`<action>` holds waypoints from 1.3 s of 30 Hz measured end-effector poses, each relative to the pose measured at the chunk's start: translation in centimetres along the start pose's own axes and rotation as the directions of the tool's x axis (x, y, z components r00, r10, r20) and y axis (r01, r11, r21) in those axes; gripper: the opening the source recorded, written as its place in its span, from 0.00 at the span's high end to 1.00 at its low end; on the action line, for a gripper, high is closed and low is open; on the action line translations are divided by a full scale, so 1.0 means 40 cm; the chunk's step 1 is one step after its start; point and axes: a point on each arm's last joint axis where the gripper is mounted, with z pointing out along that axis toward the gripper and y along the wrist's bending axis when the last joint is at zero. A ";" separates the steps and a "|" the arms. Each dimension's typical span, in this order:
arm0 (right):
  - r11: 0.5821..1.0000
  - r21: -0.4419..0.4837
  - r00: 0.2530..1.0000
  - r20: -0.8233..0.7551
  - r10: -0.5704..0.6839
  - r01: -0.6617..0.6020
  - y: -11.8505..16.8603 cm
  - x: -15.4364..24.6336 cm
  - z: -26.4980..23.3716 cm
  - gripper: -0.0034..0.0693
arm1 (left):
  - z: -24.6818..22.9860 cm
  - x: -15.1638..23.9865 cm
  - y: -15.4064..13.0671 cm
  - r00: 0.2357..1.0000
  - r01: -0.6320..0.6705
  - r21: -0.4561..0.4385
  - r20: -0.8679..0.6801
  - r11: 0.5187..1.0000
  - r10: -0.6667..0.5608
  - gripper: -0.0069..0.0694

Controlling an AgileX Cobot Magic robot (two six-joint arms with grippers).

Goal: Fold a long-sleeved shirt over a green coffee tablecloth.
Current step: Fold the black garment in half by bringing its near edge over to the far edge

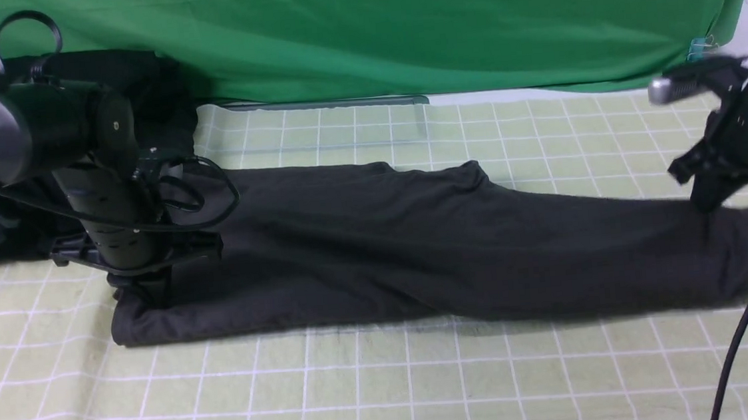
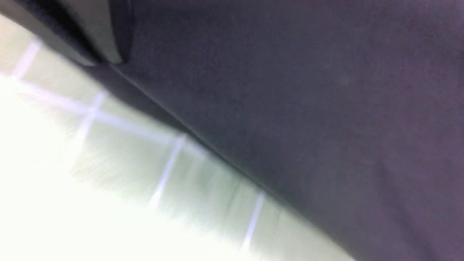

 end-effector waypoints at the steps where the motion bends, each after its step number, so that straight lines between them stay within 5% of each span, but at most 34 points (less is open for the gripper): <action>1: 1.000 0.006 1.000 0.013 -0.008 0.008 -0.002 -0.008 -0.008 0.95 | 0.000 0.000 0.000 1.000 0.000 0.000 0.000 1.000 0.000 0.92; 8: 0.999 0.006 0.999 -0.012 -0.034 0.034 -0.016 -0.030 0.065 0.90 | -0.001 0.002 0.000 1.000 0.000 -0.001 -0.007 1.000 0.000 0.92; 12: 1.000 0.020 0.999 -0.031 -0.010 0.011 -0.022 -0.028 0.084 0.73 | -0.010 0.004 0.001 1.000 0.001 -0.001 -0.009 1.000 -0.001 0.92; 15: 0.998 0.057 0.999 -0.032 0.029 -0.027 -0.030 -0.037 0.051 0.51 | -0.060 0.007 0.006 0.999 0.018 0.004 0.037 1.000 -0.018 0.92; 18: 0.995 0.078 0.998 0.014 0.069 -0.070 -0.032 -0.056 -0.035 0.42 | -0.140 0.008 0.020 0.989 0.049 0.018 0.137 0.999 -0.051 0.92; 24: 0.994 0.005 0.977 0.182 0.108 -0.111 -0.004 -0.082 -0.189 0.46 | -0.247 -0.025 0.068 0.953 0.129 0.054 0.269 0.990 -0.139 0.92; 27: 0.993 -0.119 0.967 0.249 0.052 -0.023 0.060 -0.102 -0.221 0.48 | -0.265 -0.086 0.092 0.931 0.165 0.101 0.312 0.981 -0.189 0.92; 32: 0.978 -0.182 0.960 0.274 -0.052 0.104 0.172 -0.133 -0.193 0.49 | -0.219 -0.166 0.088 0.930 0.140 0.106 0.326 0.984 -0.168 0.88; 39: 0.957 -0.186 0.915 0.379 -0.139 0.222 0.344 -0.191 -0.115 0.44 | -0.060 -0.243 0.077 0.938 0.121 0.093 0.316 0.988 -0.144 0.59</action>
